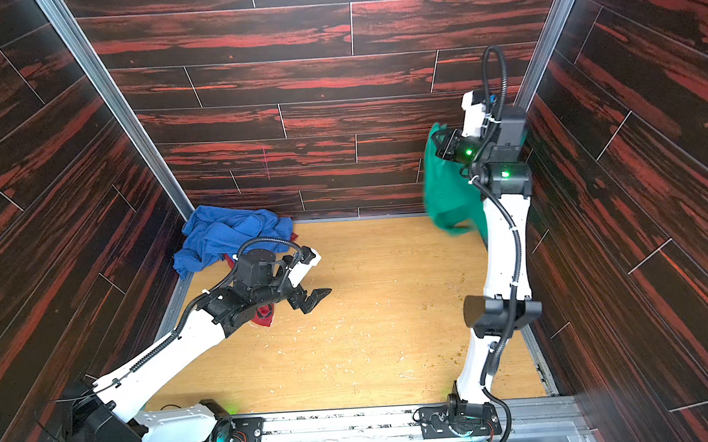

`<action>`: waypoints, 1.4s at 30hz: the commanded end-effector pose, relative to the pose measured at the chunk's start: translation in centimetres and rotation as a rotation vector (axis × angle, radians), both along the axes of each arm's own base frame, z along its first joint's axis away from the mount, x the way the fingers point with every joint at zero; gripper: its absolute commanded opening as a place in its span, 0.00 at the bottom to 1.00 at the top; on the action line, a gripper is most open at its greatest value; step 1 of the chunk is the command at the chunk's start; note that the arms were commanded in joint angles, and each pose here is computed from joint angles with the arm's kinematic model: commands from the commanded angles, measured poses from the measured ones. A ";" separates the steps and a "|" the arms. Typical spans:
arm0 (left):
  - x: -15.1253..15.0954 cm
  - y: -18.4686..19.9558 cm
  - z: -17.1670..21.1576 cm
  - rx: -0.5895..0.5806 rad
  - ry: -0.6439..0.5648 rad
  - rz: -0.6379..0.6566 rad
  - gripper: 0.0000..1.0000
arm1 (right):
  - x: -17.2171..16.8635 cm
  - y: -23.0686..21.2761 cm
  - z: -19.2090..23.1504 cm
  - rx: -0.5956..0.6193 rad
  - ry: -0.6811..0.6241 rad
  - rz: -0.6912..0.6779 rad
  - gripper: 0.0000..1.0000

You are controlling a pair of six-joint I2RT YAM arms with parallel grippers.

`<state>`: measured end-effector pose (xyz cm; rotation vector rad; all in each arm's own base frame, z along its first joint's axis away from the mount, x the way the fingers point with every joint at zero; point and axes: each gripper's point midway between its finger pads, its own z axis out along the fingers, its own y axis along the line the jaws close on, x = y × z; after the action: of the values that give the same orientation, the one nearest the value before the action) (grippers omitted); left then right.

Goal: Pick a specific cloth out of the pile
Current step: 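Lift the green cloth with the right gripper toward the far corner, then lower the green cloth to the floor and open the right gripper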

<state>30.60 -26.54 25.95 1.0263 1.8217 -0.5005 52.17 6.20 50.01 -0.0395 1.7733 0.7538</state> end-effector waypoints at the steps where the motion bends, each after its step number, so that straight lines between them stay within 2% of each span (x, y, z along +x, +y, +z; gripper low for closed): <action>1: -0.7 0.4 1.0 -0.003 -0.028 -0.011 0.99 | 0.2 1.0 -0.9 0.034 0.036 0.056 0.00; 7: -0.6 0.5 0.8 0.003 -0.024 -0.010 0.99 | 1.0 1.3 -3.4 0.045 0.096 0.081 0.00; 12: -0.6 0.5 0.6 0.008 -0.023 -0.010 0.99 | 0.8 -0.3 -5.4 0.014 0.140 0.016 0.00; 17: -0.7 0.4 0.6 0.006 -0.021 -0.015 0.99 | -0.3 -3.1 -7.2 -0.009 0.184 -0.049 0.00; 22: -0.6 0.4 0.5 0.009 -0.019 -0.014 0.99 | -2.2 -3.3 -8.9 -0.032 0.223 0.009 0.00; 27: -0.7 0.2 0.4 0.003 -0.014 -0.025 0.99 | -3.0 -3.5 -8.6 -0.073 0.223 -0.009 0.00; 30: -0.8 0.1 0.5 -0.003 -0.012 -0.033 0.99 | -3.2 -2.0 -8.7 -0.065 0.235 0.054 0.00; 37: -0.9 0.1 0.7 -0.008 -0.015 -0.036 0.99 | -3.9 7.5 -12.6 -0.101 0.296 0.297 0.00; 42: -0.9 0.3 0.9 -0.007 -0.027 -0.027 0.99 | -3.9 12.0 -16.3 -0.008 0.354 0.399 0.00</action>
<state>30.40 -26.65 25.94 1.0363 1.8178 -0.5117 47.79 17.02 35.68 -0.2930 2.1301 0.9938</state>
